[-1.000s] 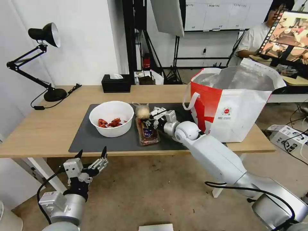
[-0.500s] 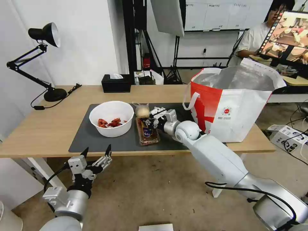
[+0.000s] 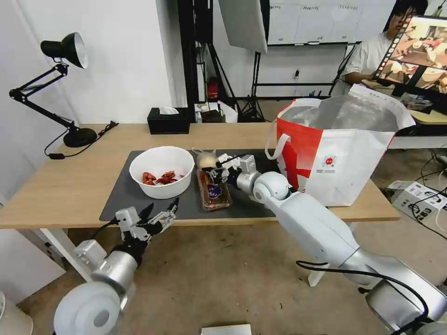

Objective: Pick up the trash from the table and place it into the takeout bag.

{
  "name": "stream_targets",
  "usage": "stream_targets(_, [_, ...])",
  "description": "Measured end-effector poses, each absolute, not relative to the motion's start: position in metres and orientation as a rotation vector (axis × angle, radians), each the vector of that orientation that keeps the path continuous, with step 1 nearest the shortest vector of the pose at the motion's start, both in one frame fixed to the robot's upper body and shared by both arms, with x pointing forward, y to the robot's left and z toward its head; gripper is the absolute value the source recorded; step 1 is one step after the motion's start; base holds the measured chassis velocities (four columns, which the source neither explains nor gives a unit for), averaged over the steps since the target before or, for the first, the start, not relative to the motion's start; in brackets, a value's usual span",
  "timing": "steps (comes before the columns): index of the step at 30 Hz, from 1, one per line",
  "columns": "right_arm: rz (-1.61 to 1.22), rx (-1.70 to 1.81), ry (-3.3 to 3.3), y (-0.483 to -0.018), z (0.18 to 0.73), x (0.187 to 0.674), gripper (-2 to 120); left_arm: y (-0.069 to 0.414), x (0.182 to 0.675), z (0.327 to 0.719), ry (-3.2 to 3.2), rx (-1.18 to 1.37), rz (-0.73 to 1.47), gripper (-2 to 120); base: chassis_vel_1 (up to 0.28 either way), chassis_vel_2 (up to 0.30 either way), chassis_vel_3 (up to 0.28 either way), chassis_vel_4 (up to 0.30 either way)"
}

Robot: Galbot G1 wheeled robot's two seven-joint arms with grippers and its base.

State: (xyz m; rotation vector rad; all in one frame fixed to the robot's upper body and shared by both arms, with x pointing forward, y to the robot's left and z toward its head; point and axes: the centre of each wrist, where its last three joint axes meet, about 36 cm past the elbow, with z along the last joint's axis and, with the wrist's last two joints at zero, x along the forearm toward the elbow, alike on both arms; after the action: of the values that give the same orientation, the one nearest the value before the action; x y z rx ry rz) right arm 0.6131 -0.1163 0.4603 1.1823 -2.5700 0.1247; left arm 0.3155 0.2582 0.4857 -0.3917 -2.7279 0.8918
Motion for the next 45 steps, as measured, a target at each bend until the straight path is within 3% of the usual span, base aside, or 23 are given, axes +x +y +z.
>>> stream_targets(12, [0.135, 1.182, -2.560, -0.113, 0.460, 0.618, 0, 0.265, 0.360, 0.479, -2.470, -0.488, 1.121, 100, 0.000, 0.000, 0.000, 0.000])
stream_targets(45, [0.106, 1.180, -2.570, -0.125, 0.463, 0.607, 0, 0.225, 0.416, 0.459, -2.391, -0.485, 1.117, 100, 0.000, 0.000, 0.000, 0.000])
